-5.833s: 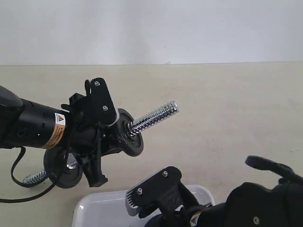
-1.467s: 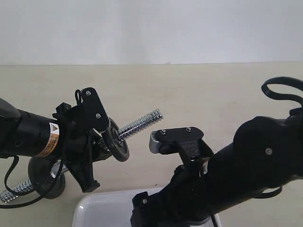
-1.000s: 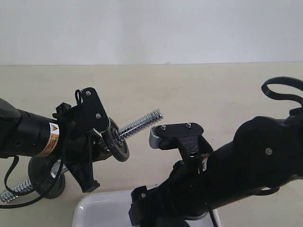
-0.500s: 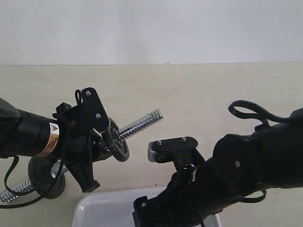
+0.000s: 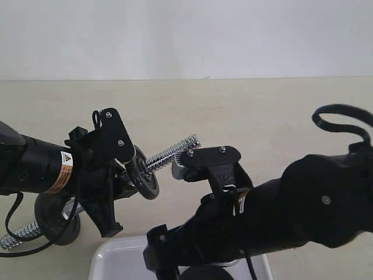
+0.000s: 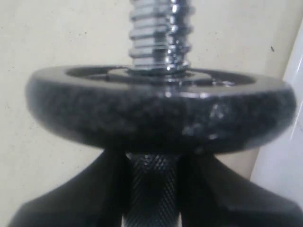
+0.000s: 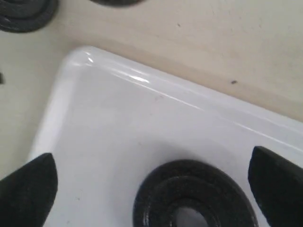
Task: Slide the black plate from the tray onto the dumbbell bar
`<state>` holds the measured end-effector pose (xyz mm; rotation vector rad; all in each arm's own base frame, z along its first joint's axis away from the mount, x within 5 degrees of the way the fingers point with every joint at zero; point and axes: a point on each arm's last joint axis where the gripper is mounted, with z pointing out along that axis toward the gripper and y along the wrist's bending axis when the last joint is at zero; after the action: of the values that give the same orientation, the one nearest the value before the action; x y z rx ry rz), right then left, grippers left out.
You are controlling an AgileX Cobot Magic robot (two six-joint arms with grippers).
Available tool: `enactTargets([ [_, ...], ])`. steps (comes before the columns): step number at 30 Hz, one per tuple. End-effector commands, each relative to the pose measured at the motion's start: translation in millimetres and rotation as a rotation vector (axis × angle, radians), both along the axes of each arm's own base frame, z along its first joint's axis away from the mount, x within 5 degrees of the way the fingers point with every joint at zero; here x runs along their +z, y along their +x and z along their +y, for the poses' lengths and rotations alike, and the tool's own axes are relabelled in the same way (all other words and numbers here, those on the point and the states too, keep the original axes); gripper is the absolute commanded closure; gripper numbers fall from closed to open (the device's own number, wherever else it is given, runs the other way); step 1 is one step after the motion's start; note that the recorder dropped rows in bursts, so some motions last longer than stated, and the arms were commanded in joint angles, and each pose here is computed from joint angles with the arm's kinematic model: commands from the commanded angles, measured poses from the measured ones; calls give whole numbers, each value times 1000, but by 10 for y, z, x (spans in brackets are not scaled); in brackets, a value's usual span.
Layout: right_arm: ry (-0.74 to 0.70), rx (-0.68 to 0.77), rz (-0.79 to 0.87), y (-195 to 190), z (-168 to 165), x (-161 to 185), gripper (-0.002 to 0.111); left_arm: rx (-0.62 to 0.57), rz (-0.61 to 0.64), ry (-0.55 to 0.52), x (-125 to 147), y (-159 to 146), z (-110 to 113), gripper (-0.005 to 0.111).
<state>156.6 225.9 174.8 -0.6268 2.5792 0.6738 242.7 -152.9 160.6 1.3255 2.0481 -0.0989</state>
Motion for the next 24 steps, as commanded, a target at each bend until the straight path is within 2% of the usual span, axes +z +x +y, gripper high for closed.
enactTargets([
  [1, 49, 6, -73, -23, 64, 86, 3, 57, -54, -50, 191, 63, -1, 102],
  [6, 54, 5, -95, -40, 82, 57, 3, 57, -54, -50, 191, 63, -1, 102],
  [13, 57, -62, -191, -109, -187, -82, 3, 56, -61, -55, 218, 58, 1, 102],
  [18, 50, -62, -188, -211, -338, -101, 3, 56, -61, -55, 218, 58, 1, 102],
  [24, 53, -64, -192, -215, -349, -96, 3, 54, -63, -54, 218, 58, 1, 102],
])
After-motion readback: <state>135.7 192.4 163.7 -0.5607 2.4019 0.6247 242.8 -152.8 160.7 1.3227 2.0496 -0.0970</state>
